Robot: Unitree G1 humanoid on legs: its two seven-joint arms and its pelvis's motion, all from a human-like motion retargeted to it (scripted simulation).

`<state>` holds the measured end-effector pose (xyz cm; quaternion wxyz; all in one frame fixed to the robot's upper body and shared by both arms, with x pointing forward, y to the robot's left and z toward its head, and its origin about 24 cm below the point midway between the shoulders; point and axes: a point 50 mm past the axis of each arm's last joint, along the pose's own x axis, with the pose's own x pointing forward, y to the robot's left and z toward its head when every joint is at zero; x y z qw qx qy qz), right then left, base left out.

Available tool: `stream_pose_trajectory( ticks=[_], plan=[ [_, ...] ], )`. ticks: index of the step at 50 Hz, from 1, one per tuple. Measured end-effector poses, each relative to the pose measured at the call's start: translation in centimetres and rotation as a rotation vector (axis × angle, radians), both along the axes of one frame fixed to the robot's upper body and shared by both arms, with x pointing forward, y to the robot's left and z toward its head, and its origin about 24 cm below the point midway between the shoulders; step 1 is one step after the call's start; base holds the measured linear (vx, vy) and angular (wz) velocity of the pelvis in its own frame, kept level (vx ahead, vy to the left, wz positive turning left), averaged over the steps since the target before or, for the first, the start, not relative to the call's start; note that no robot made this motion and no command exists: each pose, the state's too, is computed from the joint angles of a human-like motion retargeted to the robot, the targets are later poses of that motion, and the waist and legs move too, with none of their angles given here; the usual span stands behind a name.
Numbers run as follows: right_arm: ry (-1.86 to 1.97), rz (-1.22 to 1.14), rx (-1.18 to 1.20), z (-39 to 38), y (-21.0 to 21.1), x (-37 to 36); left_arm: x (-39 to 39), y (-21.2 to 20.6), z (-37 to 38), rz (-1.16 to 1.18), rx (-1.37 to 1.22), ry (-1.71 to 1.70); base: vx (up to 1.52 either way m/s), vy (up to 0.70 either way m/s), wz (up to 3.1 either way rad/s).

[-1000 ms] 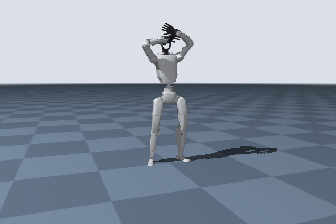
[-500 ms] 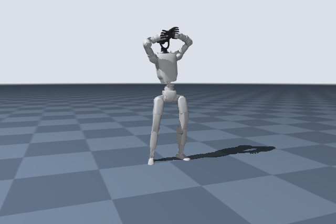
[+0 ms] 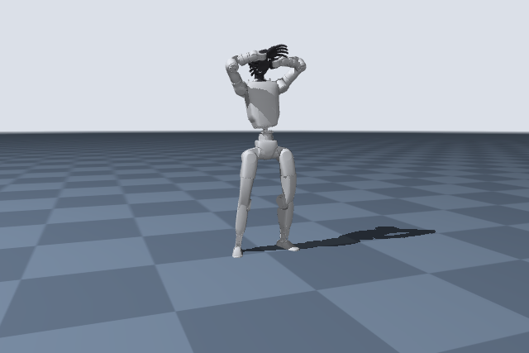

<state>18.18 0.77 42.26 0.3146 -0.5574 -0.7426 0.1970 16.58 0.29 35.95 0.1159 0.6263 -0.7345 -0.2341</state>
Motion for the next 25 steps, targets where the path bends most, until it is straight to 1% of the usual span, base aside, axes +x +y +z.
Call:
stream_pose_trajectory(
  ticks=[2,5,7,8,10,12,15,17,20,22,25],
  plan=[
    [-0.03,-0.065,-0.04,-0.5,-0.8,0.7,-1.4,-0.5,0.4,-0.093,-0.04,0.042,0.0,0.0,0.0],
    [-0.09,-0.076,-0.143,-2.6,-1.4,0.0,-1.2,-1.1,4.2,-0.122,-0.24,-0.033,0.0,0.0,0.0],
    [-0.082,-0.013,-0.142,-3.6,-1.3,-1.4,0.3,-0.5,8.1,-0.052,-0.438,-0.125,0.0,0.0,0.0],
    [-0.058,0.047,-0.207,-4.7,-1.2,-2.6,1.2,0.1,9.7,-0.003,-0.504,-0.163,0.0,0.0,0.0],
    [-0.003,0.142,-0.237,-5.4,-1.0,-4.3,3.1,1.6,11.9,0.124,-0.609,-0.206,0.0,0.0,0.0],
    [0.038,0.189,-0.203,-4.8,-0.8,-4.9,4.7,2.6,12.1,0.245,-0.601,-0.205,0.0,0.0,0.0],
    [0.024,0.174,-0.088,-2.3,-0.5,-4.2,5.6,2.2,9.3,0.316,-0.417,-0.18,0.0,0.0,0.0],
    [-0.038,0.101,0.005,0.0,-0.5,-2.9,4.5,1.0,6.1,0.268,-0.238,-0.156,0.0,0.0,0.0],
    [-0.109,-0.028,0.115,2.6,-1.3,-0.5,1.2,-0.4,2.1,0.085,-0.05,-0.085,0.0,0.0,0.0],
    [-0.113,-0.114,0.122,2.9,-2.0,1.1,-0.3,-0.8,1.3,-0.027,-0.045,-0.024,0.0,0.0,0.0],
    [-0.132,-0.193,0.01,1.2,-2.4,2.1,-0.8,-1.1,3.3,-0.116,-0.185,-0.015,0.0,0.0,0.0]
  ],
)
